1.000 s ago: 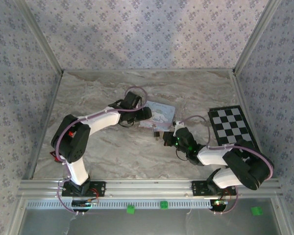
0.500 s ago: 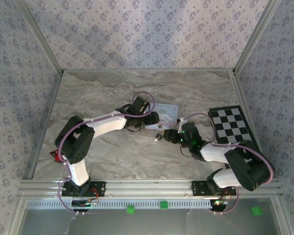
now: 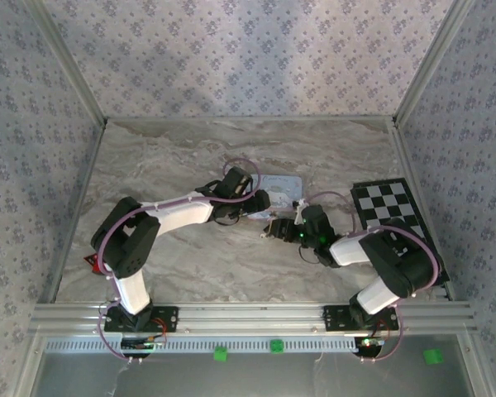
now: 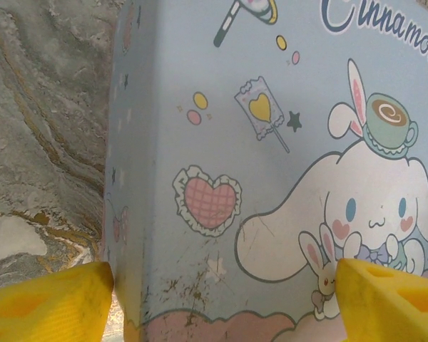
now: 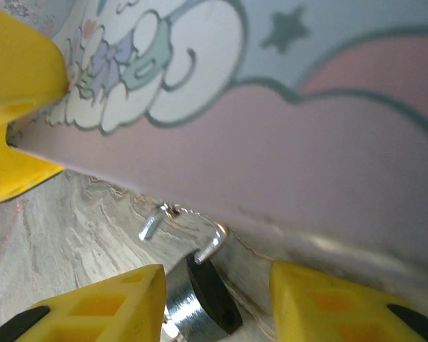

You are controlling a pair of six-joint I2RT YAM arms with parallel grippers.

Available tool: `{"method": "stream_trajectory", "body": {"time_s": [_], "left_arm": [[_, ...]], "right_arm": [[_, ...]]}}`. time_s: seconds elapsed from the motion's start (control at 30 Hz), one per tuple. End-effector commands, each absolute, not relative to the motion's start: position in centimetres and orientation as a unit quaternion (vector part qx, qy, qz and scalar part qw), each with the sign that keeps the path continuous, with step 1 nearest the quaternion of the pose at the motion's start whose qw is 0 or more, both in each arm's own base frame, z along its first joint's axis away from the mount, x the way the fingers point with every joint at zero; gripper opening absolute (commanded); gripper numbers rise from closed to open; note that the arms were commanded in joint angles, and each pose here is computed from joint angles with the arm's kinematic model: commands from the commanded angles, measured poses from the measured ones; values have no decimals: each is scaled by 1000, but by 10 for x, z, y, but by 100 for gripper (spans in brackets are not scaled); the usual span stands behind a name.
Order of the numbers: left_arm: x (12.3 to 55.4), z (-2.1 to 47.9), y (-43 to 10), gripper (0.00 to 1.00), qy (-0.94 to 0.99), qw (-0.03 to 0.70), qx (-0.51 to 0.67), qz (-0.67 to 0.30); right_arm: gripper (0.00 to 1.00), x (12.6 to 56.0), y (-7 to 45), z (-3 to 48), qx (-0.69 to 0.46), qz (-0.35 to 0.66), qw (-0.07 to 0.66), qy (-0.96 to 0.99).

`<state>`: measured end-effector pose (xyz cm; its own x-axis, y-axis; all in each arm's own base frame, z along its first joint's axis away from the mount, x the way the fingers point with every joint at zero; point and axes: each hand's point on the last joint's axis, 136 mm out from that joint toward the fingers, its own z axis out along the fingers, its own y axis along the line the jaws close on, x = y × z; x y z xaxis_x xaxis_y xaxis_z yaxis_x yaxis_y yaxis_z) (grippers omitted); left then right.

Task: Unlock the padlock with the key

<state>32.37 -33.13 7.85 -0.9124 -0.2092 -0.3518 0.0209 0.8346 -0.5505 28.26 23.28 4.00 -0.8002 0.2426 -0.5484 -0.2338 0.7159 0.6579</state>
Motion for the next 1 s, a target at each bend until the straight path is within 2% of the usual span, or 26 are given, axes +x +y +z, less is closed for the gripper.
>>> {"method": "stream_trajectory", "body": {"time_s": [0.0, 0.03, 0.13, 0.43, 0.53, 0.8, 0.97], "left_arm": [[319, 74, -321, 80, 941, 199, -59, -267], [319, 75, -320, 80, 941, 200, -60, -267], [320, 76, -317, 80, 939, 205, -65, -268], [321, 81, -312, 80, 936, 211, -72, -272], [320, 82, -311, 80, 935, 212, -75, -275], [315, 81, -313, 80, 931, 210, -86, -286], [314, 82, -310, 80, 931, 214, -88, -283]], "right_arm": [[42, 272, 249, 22, -3, 384, 270, 883], [39, 271, 250, 18, -3, 374, 269, 887], [38, 269, 249, 8, -6, 333, 276, 902], [31, 269, 245, 1, 5, 297, 278, 914], [30, 271, 246, 2, 20, 308, 276, 911], [17, 281, 238, 1, 92, 350, 274, 891], [14, 282, 231, 1, 117, 360, 271, 885]]}}
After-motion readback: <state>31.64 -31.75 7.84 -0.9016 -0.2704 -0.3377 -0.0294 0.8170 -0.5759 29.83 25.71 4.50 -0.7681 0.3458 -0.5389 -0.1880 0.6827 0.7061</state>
